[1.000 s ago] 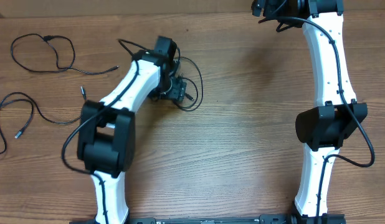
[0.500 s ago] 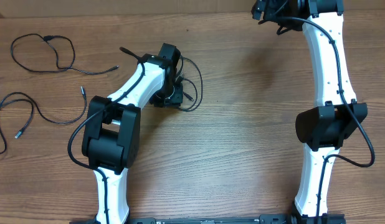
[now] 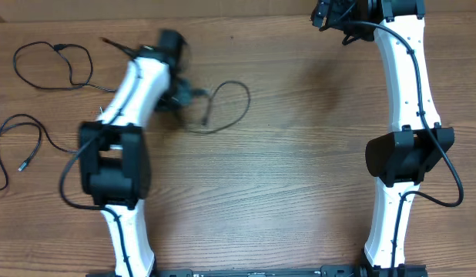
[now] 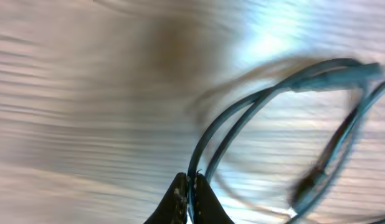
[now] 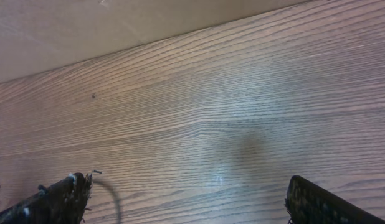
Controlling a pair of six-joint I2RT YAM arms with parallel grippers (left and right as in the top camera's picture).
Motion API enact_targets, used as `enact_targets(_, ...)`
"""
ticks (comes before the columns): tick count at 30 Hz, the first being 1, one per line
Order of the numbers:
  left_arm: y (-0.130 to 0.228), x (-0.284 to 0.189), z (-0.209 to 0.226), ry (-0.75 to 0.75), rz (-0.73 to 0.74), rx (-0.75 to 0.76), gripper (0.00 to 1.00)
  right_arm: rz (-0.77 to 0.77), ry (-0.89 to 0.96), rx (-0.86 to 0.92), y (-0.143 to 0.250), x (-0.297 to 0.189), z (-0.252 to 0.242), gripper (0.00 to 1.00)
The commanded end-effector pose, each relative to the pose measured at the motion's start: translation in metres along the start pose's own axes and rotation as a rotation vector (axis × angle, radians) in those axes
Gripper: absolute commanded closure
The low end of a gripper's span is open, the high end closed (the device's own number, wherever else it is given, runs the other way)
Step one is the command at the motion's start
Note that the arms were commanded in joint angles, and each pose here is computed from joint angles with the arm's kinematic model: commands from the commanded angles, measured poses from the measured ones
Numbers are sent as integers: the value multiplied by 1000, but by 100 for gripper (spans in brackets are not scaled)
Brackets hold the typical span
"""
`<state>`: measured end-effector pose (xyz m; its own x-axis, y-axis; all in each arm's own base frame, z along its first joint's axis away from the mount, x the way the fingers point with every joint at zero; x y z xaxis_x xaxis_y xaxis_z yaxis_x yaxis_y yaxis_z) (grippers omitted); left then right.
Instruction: Untangle cables
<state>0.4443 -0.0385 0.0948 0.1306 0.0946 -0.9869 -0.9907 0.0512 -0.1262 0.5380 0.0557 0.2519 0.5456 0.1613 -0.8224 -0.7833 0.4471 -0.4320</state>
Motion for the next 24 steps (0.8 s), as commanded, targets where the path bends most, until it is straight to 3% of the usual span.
enact_targets(1,-1,-12,43,-82,25,67,96,-24,-24,-4,-4,-11,7,0)
enact_targets(7,34,-12,79,-71,195,104,96,-31,-28,-6,-5,-11,8,0)
enact_targets(15,40,-15,125,-157,209,23,96,-58,-44,-9,-11,-11,11,0)
enact_targets(19,35,-20,132,-162,188,7,67,-67,-49,-11,-12,-11,12,0)
enact_targets(21,29,-27,134,-171,159,5,35,-80,-56,-17,-15,-12,14,0)
enact_targets(23,17,-40,137,-175,109,-4,9,-99,-65,-17,-19,-12,15,0)
enact_targets(24,11,-49,137,-172,78,-10,0,-108,-69,-16,-22,-13,15,0)
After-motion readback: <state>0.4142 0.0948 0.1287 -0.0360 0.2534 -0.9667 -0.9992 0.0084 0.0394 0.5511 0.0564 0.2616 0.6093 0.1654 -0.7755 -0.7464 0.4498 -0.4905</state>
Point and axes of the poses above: each gripper's point midway between its finger pads, its own x axis out along the fingers, its own z axis along the line the jaws close on, y = z × x, the point moved 4 cm from there along -x, back along the fingers, and after that the axes turned 13 degrees about x, right-handed, at the moved point
